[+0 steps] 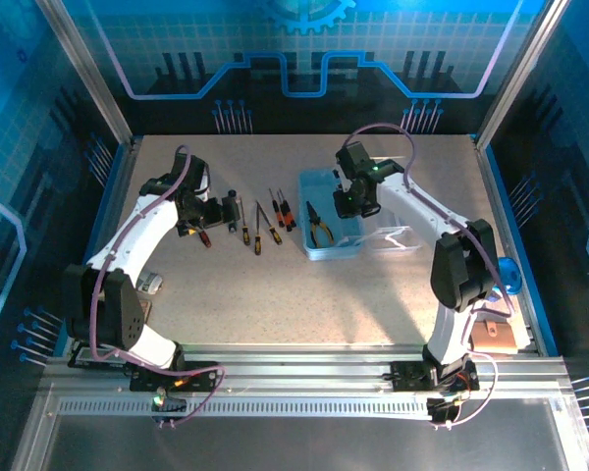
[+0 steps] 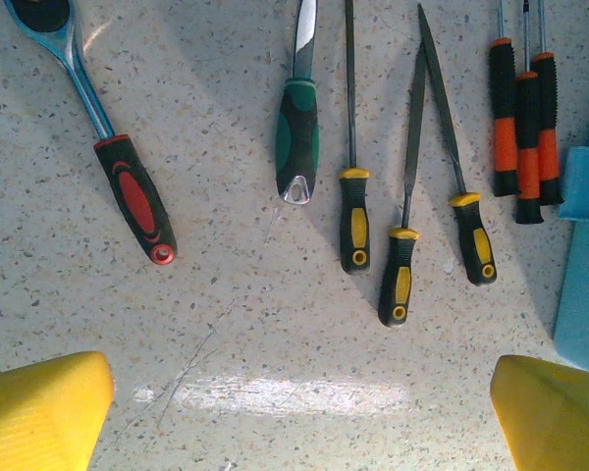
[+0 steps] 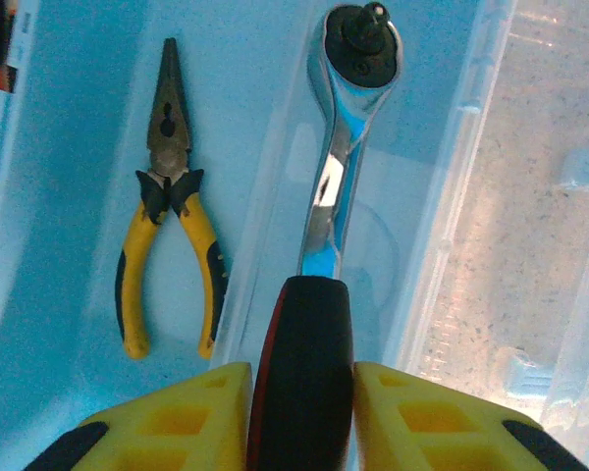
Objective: Pack the tool kit
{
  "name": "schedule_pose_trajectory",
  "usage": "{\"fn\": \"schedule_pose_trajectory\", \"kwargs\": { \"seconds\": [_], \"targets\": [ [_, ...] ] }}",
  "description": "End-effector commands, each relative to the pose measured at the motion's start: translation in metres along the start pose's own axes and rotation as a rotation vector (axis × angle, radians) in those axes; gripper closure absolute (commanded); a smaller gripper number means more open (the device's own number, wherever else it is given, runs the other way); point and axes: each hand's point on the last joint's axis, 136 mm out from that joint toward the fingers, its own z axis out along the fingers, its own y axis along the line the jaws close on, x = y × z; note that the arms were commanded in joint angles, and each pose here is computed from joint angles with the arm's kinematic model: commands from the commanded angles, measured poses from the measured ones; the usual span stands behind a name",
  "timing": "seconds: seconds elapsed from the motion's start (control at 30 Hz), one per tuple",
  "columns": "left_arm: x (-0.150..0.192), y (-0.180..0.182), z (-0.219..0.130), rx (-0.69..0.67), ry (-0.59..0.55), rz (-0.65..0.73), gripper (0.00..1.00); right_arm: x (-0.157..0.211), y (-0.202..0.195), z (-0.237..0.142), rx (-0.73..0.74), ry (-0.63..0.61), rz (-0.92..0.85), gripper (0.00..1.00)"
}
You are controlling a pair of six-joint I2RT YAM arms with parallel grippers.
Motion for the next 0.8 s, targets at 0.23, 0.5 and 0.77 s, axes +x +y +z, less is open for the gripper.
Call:
{"fn": "schedule_pose_trajectory", "kwargs": {
  "seconds": [0.23, 0.5, 0.77],
  "targets": [
    [0.001, -0.003, 0.002, 0.027, 0.017, 0.008, 0.01, 0.004, 0.007, -0.010, -0.069, -0.017, -0.011, 0.64],
    [0.001, -0.003, 0.004, 0.023, 0.023, 0.012, 0.01, 0.002, 0.011, -0.024, -0.100, -0.043, -0.015, 0.56],
    [0.004, 0.004, 0.024, -0.013, 0.071, 0.010, 0.01, 0.000, 0.033, -0.071, -0.220, -0.142, -0.070, 0.00]
  ]
}}
